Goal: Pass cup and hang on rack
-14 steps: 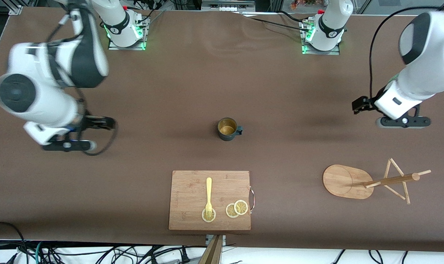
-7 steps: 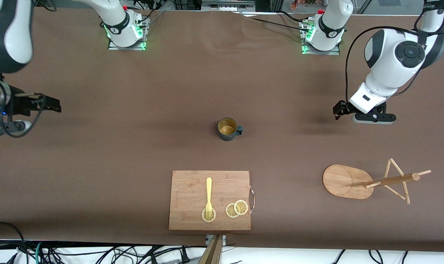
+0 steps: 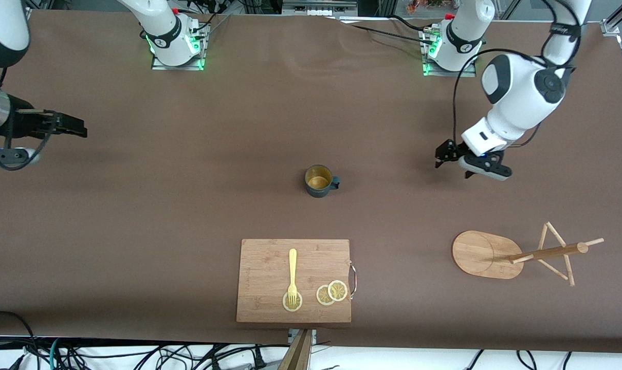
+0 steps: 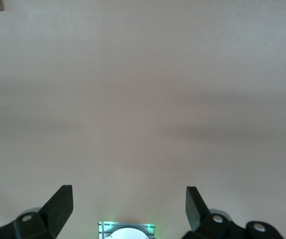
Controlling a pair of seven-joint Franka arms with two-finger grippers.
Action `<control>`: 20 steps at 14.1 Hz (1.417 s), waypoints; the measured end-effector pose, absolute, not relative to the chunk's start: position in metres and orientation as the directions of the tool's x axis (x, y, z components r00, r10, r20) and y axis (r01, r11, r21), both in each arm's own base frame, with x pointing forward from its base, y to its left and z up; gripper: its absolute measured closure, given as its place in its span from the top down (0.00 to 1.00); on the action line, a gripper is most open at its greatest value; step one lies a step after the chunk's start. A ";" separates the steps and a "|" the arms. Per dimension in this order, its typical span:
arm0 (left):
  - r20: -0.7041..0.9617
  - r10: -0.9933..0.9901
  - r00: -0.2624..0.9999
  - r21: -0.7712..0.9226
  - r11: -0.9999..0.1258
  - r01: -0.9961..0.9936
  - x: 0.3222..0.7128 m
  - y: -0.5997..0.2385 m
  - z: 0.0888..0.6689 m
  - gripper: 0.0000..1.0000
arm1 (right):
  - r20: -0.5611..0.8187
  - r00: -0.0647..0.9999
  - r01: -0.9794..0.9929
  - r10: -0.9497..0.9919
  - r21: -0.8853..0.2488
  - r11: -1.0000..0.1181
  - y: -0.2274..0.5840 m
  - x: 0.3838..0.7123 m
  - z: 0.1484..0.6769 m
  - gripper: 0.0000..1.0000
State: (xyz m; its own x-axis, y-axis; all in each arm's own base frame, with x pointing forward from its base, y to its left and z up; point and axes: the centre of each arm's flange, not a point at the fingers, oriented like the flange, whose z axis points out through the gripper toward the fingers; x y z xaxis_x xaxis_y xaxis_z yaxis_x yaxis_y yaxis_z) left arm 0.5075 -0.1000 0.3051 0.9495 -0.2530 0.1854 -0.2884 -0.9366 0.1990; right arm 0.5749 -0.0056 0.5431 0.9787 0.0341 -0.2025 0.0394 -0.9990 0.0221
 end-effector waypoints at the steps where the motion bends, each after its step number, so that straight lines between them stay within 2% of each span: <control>1: 0.189 -0.290 0.938 0.220 -0.919 -0.328 0.506 -0.110 0.295 1.00 | -0.179 0.984 0.028 0.023 0.024 -0.999 -0.007 0.570 0.541 1.00; 5: 0.256 -0.504 0.825 0.246 -0.791 -0.560 0.500 -0.147 0.284 1.00 | -0.046 0.999 -0.026 -0.028 0.028 -0.999 -0.038 0.554 0.583 1.00; 10: 0.435 -0.623 0.650 0.346 -0.551 -0.760 0.491 -0.166 0.236 1.00 | -0.093 0.995 -0.025 -0.027 0.025 -0.999 -0.035 0.543 0.586 1.00; 13: 0.561 -0.637 0.529 0.347 -0.399 -0.848 0.502 -0.172 0.203 1.00 | -0.125 0.992 -0.025 -0.028 0.024 -0.999 -0.035 0.541 0.581 1.00; 18: 0.761 -0.559 0.330 0.309 -0.135 -0.941 0.543 -0.216 0.167 1.00 | -0.155 0.988 -0.019 -0.020 0.010 -1.000 -0.030 0.539 0.578 1.00; 20: 0.815 -0.511 0.273 0.277 -0.071 -0.958 0.548 -0.230 0.146 1.00 | -0.155 0.988 -0.012 -0.011 -0.006 -1.000 -0.024 0.539 0.577 1.00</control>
State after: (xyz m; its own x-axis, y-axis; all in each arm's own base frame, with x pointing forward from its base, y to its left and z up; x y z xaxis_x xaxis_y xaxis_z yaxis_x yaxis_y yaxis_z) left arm 0.5483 -0.2305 0.1463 0.2733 -0.5112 0.8148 -0.9583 -0.0711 0.2768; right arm 0.5394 -0.0237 0.5770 0.9878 -0.0115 -0.1553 -0.0125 -0.9999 -0.0056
